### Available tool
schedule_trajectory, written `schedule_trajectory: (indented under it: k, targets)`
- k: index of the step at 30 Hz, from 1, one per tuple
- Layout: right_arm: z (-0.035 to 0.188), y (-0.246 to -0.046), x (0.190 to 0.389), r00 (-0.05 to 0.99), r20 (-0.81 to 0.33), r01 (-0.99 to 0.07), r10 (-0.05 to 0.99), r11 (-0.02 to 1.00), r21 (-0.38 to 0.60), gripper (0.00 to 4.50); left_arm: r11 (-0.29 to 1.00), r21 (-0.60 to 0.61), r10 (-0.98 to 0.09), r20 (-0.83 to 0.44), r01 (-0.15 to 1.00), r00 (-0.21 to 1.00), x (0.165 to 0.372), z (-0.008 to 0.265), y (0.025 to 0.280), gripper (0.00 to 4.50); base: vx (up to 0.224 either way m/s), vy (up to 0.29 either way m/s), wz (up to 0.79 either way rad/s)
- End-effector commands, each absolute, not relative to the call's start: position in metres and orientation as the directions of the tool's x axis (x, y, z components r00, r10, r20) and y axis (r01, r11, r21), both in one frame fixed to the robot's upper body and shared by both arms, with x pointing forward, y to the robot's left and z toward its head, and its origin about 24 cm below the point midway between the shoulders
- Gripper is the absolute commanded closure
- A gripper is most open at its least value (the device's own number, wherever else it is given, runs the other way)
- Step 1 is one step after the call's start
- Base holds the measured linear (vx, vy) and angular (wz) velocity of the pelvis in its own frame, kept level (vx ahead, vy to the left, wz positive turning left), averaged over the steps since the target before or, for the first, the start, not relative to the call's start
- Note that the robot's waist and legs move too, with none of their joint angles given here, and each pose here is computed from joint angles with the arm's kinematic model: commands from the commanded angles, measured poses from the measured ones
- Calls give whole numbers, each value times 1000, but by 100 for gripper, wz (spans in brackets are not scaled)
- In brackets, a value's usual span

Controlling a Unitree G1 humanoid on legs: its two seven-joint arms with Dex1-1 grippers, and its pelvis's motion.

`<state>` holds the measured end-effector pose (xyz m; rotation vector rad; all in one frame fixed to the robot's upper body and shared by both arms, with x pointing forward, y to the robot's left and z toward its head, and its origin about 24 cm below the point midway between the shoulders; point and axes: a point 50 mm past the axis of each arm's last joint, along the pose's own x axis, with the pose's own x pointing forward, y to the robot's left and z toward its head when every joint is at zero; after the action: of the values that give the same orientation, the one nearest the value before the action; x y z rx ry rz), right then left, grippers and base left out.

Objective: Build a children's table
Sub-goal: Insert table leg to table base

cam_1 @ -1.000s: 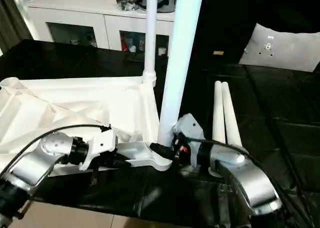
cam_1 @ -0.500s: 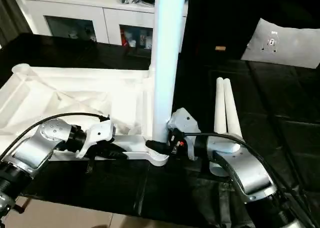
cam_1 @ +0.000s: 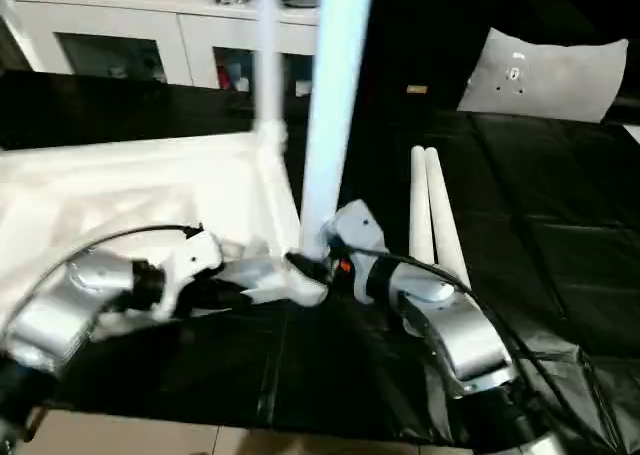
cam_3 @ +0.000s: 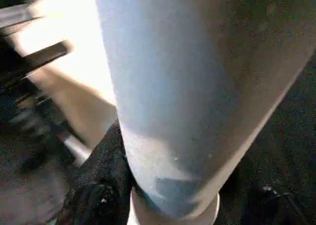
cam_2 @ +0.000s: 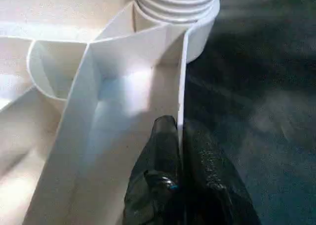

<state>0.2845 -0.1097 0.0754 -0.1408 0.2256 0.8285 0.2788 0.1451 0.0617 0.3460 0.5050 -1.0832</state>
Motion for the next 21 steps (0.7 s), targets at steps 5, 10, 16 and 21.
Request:
schedule_trajectory:
  k: [5, 10, 16, 21]
  targets:
    - [30, -124, 299, 756, -448, -514, 478, 857, 48, 261, 565, 67, -748, -379, 822, 545, 277, 104, 123, 450, 11, -3, 0]
    - [32, -114, 305, 753, -435, -500, 493, 859, 108, 261, 562, 70, -750, -378, 824, 543, 272, 107, 107, 450, 0, 0, 0]
    - [25, -104, 301, 681, -473, -575, 559, 808, 129, 261, 526, 91, -758, -401, 846, 514, 268, 107, 96, 450, 0, 0, 0]
    - [24, -103, 302, 668, -483, -591, 566, 798, 118, 261, 534, 93, -750, -408, 841, 521, 268, 107, 94, 450, 0, 0, 0]
